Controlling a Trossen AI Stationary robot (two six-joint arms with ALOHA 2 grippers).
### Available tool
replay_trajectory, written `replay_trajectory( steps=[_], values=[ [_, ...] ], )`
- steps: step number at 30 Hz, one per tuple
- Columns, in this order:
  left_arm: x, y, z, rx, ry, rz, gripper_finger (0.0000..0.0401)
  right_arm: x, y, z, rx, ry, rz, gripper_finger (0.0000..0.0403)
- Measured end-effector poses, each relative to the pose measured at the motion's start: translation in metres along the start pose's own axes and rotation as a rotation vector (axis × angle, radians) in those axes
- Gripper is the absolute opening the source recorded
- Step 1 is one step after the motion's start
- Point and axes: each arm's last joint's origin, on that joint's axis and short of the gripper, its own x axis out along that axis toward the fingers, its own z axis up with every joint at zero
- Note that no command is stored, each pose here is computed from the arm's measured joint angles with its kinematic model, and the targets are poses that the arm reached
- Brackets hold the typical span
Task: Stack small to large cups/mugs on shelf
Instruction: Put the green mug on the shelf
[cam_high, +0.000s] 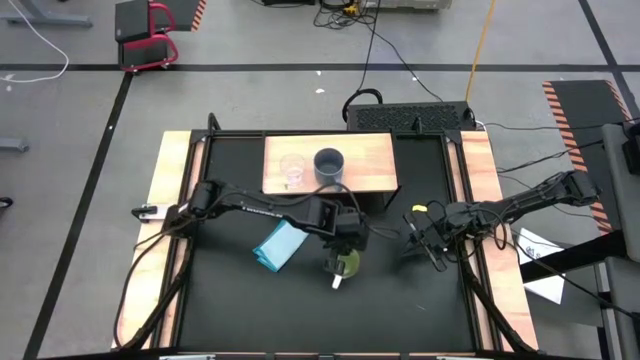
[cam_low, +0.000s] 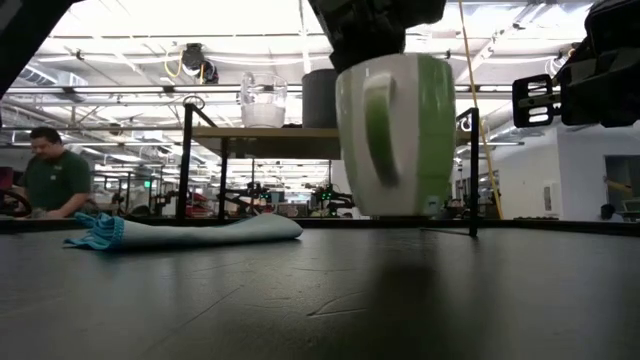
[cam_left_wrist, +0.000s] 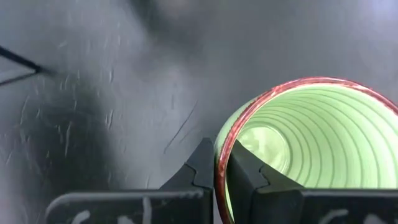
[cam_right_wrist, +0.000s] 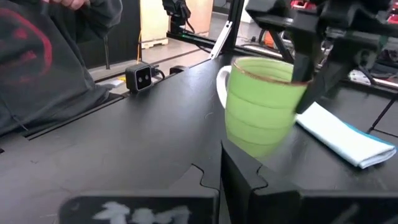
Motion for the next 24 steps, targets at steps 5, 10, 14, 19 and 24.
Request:
replay_trajectory(
  steps=[5, 10, 14, 19, 24],
  values=[
    [0.002, -0.004, 0.000, 0.002, 0.005, -0.006, 0.0018, 0.000, 0.000, 0.000, 0.001, -0.001, 0.000, 0.0000],
    [0.002, -0.007, 0.001, -0.014, 0.000, -0.027, 0.0018, 0.000, 0.000, 0.000, 0.002, -0.001, 0.000, 0.0000],
    [0.002, -0.010, 0.002, -0.030, -0.008, -0.029, 0.0018, 0.000, 0.000, 0.000, 0.002, -0.001, 0.000, 0.0000],
    [0.006, -0.017, 0.005, -0.017, -0.034, -0.032, 0.0018, 0.000, 0.000, 0.000, 0.002, -0.001, 0.000, 0.0000],
    [0.013, -0.024, 0.006, -0.002, -0.041, -0.046, 0.0018, 0.000, 0.000, 0.000, 0.002, -0.001, 0.000, 0.0000]
  ],
)
